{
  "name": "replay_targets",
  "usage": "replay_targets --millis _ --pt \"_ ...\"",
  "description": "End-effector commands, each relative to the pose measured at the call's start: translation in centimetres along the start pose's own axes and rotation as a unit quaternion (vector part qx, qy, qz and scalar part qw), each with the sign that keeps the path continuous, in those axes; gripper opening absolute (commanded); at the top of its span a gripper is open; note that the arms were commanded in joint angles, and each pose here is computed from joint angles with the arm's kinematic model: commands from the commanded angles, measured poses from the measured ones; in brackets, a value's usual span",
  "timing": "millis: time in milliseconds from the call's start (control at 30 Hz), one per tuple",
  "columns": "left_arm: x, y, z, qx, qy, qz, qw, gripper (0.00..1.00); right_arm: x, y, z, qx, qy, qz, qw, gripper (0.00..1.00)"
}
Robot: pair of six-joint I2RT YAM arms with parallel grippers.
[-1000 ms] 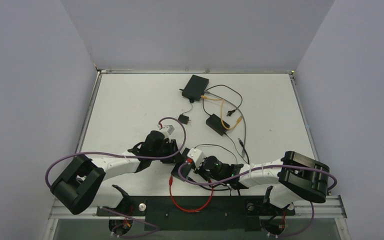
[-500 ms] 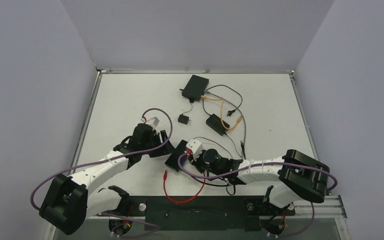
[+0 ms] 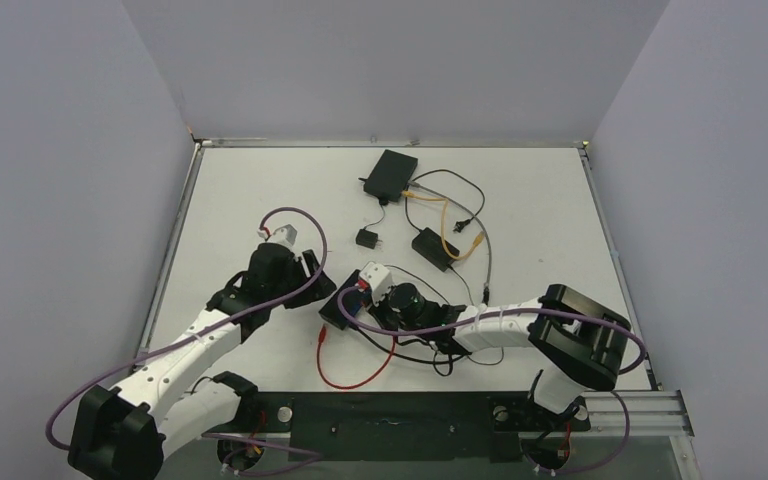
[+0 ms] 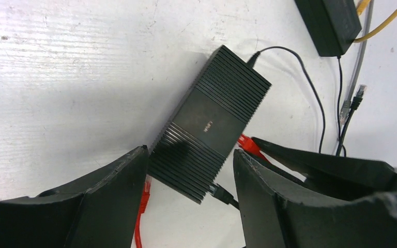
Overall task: Insert the plug into the switch port
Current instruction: Place the switch port at the center of the board, then reset both arms
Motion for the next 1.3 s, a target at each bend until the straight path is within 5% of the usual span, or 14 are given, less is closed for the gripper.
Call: replay_targets --millis 0,200,433,767,833,967,1267 --pt "-2.5 -1.8 -1.7 0.024 -0.047 0.005 0.999 0.59 -3.7 -1.4 1.8 0.029 -0.045 0.04 0.998 0.0" --pt "-2.8 -1.9 -2.5 0.035 -0.057 -0.004 0.998 0.59 -2.5 -2.3 3.5 0.044 -0.024 0.078 0.996 0.11" --pt "-3.2 -2.2 -3.8 0.051 -0.065 -0.006 0.997 0.59 -3.4 -3.3 2.0 0.067 -0.029 0.08 0.994 0.41" --pt "-5.5 -4.2 -7.9 0.078 -0.113 0.035 0.99 0.64 -7.8 -6.6 -6.0 0.126 -0.067 0.053 0.988 0.48" --pt "-6.3 -5.1 -9.3 0.088 -0.123 0.046 0.987 0.64 -8.5 -7.4 -7.9 0.146 -0.081 0.059 0.984 0.54" --pt "-7.2 -6.2 -11.2 0.099 -0.138 0.064 0.983 0.66 -9.5 -9.8 -12.0 0.212 -0.093 0.081 0.969 0.81" --pt "-9.1 -7.7 -14.0 0.113 -0.179 0.123 0.97 0.7 -9.7 -12.3 -18.6 0.279 -0.104 0.09 0.95 0.86"
Point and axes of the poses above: each gripper's point midway between its finger pads, its own z axis out along the fingers, its own y axis along the line the jaws close on, x = y × z, the point moved 2 cm from there along -z, back along the fingers, and after that the axes turned 7 degrees about -z, right-handed, at the moved point
